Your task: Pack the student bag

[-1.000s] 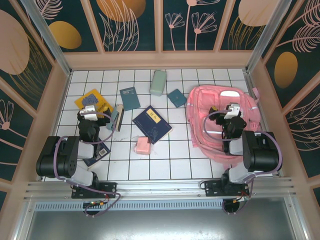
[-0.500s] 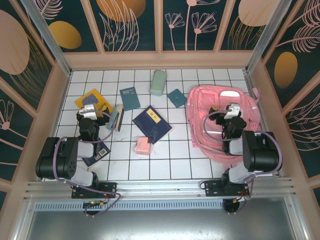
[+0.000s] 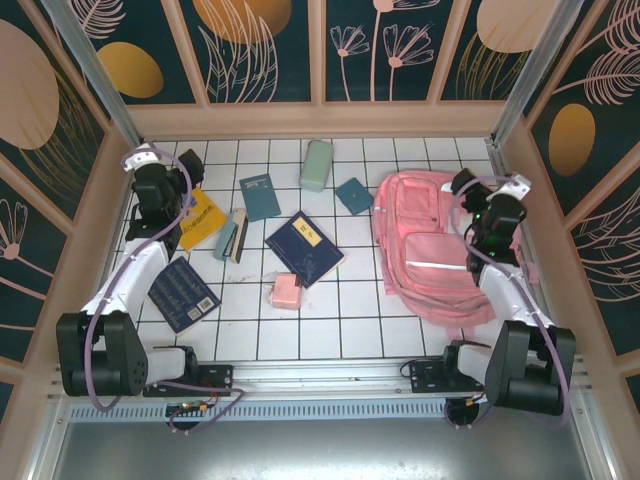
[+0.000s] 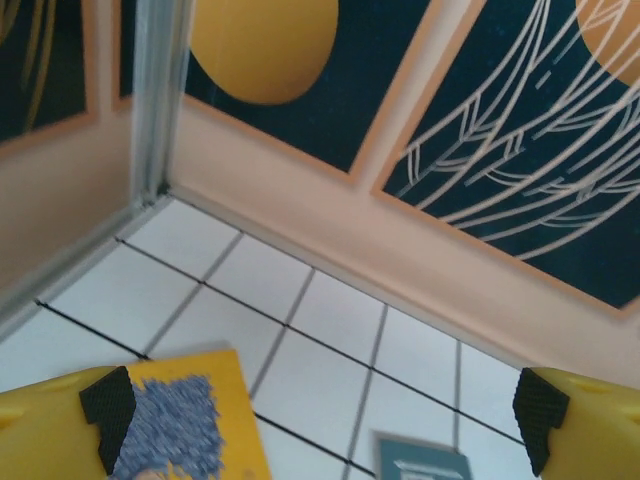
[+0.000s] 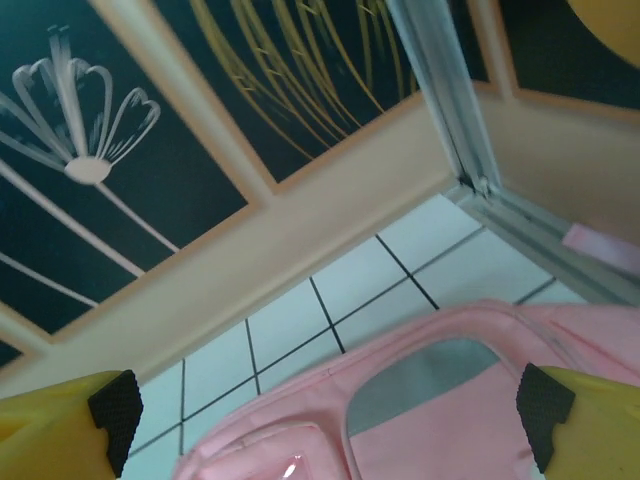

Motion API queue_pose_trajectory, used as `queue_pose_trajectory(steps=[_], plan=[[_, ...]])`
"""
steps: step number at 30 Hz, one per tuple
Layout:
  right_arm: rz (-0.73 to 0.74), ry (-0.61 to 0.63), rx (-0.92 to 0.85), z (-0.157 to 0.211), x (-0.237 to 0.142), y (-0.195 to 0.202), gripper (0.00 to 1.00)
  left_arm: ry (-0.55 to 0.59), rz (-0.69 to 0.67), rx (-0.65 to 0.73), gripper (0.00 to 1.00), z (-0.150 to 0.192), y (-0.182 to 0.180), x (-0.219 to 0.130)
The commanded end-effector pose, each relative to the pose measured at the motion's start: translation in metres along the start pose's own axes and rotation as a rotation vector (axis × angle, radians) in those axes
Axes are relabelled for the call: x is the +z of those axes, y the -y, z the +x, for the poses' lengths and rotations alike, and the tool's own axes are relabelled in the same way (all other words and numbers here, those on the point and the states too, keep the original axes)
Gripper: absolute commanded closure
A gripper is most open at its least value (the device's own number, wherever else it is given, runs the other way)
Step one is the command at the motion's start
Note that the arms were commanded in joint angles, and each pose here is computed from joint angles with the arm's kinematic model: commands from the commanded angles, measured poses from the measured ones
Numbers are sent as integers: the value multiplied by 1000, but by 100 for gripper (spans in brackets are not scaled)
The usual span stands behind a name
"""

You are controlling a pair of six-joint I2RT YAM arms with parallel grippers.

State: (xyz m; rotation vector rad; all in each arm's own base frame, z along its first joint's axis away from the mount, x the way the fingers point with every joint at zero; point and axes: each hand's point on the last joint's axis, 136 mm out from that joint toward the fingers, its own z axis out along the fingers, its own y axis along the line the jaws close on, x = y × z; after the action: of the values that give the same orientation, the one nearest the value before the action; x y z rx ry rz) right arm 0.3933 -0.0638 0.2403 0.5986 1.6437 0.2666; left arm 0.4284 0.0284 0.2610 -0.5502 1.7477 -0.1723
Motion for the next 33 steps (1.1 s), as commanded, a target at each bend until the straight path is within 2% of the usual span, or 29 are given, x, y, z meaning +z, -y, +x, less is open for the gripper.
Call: queue_pose_trajectory(steps=[1, 5, 9, 16, 23, 33], plan=[[100, -314, 187, 62, -6, 20, 1, -198, 40, -112, 1, 40, 3, -12], [166, -492, 150, 108, -19, 26, 1, -263, 114, -175, 1, 53, 15, -20], [255, -592, 80, 145, -43, 35, 1, -313, 121, -175, 2, 67, 16, -25], [214, -761, 47, 215, -72, 17, 1, -352, 138, -140, 2, 80, 28, -33], [98, -888, 31, 274, -74, -42, 1, -373, 152, -94, 1, 86, 40, -36], [-107, -981, 34, 318, -43, -157, 1, -414, 213, -56, 3, 92, 64, -52]])
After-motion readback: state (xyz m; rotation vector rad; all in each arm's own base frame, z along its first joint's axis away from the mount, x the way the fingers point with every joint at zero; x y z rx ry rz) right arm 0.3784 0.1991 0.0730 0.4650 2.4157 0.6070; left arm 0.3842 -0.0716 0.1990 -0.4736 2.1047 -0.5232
